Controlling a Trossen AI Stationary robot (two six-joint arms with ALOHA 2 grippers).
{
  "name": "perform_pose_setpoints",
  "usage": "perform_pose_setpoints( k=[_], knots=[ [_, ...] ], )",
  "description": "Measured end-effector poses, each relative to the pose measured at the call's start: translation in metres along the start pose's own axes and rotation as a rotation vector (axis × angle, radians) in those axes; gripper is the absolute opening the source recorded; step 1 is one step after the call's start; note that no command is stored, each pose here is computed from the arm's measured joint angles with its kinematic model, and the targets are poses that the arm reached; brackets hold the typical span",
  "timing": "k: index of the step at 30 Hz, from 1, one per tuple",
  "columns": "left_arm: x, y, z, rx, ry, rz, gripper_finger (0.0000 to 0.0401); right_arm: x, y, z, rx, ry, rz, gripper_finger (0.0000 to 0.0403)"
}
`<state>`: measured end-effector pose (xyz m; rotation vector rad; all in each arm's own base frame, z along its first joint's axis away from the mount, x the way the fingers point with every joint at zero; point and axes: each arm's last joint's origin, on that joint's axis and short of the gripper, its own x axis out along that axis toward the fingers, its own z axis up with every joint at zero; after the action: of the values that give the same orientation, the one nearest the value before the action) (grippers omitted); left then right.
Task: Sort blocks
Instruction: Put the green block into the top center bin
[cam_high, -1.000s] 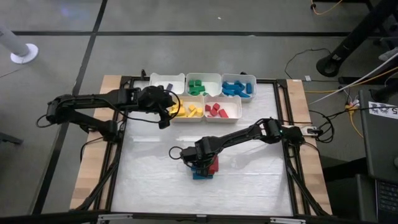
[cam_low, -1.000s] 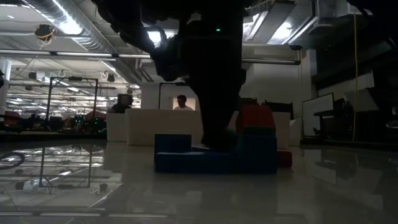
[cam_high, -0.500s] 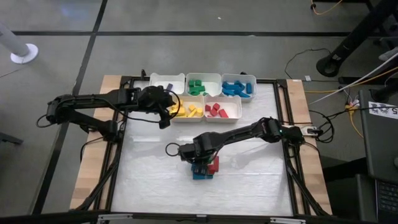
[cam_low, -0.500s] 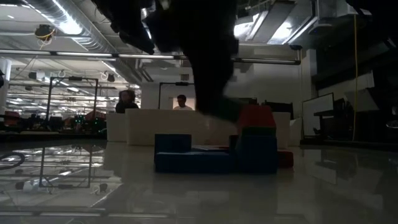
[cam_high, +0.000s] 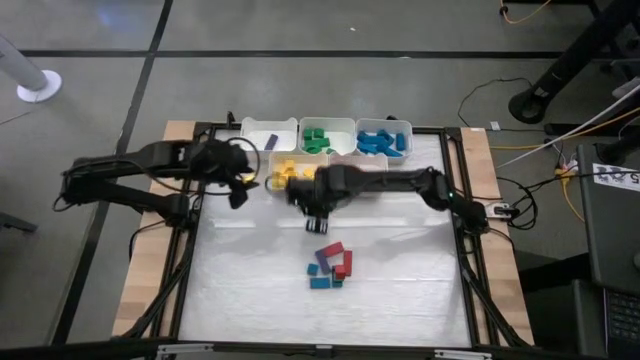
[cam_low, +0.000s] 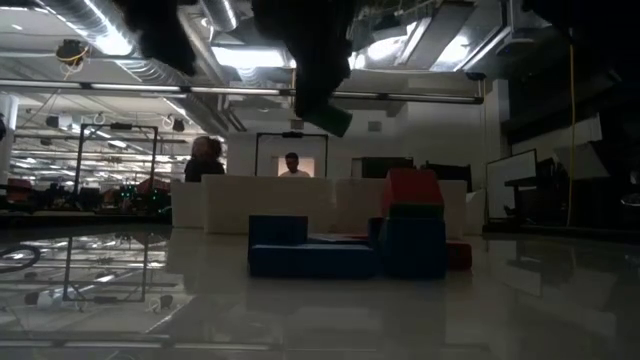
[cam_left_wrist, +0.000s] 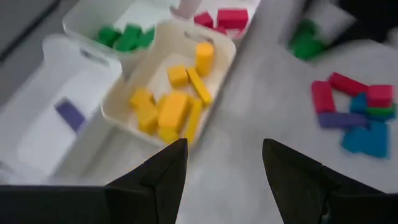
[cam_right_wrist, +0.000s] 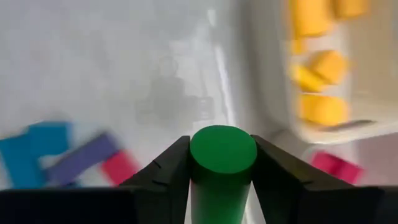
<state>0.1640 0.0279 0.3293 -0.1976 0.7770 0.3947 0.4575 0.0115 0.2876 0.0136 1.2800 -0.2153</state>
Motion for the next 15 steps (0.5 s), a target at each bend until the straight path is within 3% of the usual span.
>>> perform_pose_setpoints(
  k=[8, 15],
  knots=[
    [-0.030, -0.005, -0.018, -0.170, -0.008, -0.080, 0.0196, 0.013, -0.100, 0.018, 0.031, -0.103, -0.122, 0.0145],
    [-0.026, -0.020, -0.020, -0.224, 0.028, -0.139, 0.0196, 0.017, -0.186, 0.021, 0.188, -0.235, -0.203, 0.0162]
  ],
)
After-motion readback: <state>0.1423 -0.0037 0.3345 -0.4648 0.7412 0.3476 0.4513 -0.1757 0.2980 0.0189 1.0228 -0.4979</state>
